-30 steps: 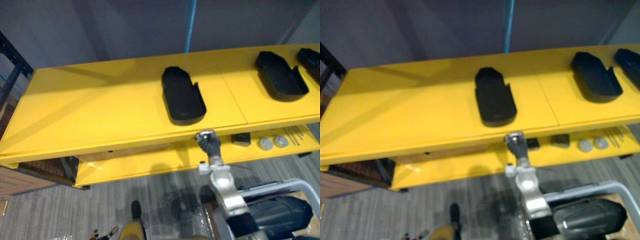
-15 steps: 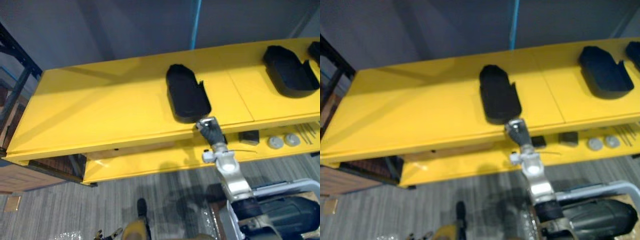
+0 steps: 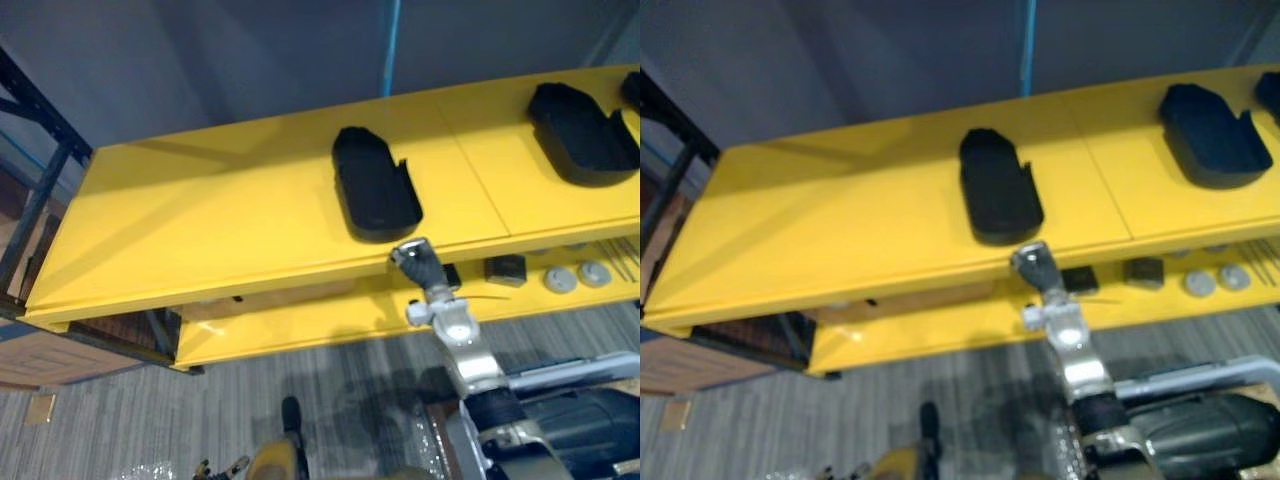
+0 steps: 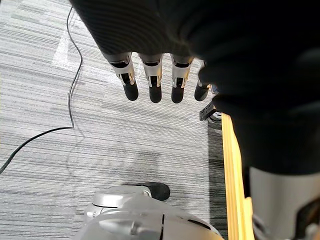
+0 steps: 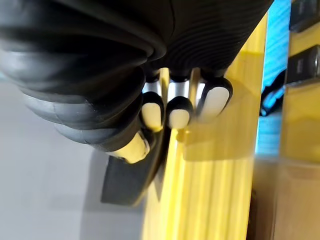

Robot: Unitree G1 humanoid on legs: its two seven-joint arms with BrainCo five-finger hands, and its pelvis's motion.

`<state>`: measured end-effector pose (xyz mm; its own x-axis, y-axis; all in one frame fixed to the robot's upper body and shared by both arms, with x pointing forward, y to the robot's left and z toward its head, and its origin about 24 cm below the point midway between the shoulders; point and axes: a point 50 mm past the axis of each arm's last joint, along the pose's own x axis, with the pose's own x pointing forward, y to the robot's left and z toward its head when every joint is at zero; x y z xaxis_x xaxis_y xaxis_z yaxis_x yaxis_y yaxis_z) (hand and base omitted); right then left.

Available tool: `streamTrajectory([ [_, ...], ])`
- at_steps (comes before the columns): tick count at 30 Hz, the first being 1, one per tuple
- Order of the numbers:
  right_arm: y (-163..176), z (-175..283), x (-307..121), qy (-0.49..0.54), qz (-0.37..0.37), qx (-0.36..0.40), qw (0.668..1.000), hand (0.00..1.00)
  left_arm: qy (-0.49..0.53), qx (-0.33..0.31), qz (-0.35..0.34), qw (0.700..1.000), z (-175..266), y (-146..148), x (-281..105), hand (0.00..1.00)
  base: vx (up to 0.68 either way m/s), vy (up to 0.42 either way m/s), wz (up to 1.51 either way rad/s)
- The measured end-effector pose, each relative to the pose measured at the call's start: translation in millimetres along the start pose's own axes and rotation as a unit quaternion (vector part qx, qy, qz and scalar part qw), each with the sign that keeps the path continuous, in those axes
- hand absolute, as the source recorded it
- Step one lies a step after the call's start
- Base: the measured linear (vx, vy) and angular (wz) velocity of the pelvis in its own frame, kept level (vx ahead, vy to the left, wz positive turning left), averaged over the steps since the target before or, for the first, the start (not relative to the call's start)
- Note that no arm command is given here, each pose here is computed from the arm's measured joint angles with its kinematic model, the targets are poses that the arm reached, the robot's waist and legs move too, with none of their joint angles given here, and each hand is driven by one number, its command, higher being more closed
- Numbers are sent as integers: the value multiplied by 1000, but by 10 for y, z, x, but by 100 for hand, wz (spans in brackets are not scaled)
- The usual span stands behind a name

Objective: Walk over and take plastic housings, then place them on the shelf

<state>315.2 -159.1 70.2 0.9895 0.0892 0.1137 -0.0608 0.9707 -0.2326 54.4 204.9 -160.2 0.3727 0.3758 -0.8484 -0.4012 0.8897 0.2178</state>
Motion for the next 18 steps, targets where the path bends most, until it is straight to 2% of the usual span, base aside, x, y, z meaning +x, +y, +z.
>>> streamTrajectory([
  [18, -82, 32, 14, -11, -30, -7, 999, 100, 12, -4, -13, 1000, -37, -46, -15, 0, -17, 11, 4],
])
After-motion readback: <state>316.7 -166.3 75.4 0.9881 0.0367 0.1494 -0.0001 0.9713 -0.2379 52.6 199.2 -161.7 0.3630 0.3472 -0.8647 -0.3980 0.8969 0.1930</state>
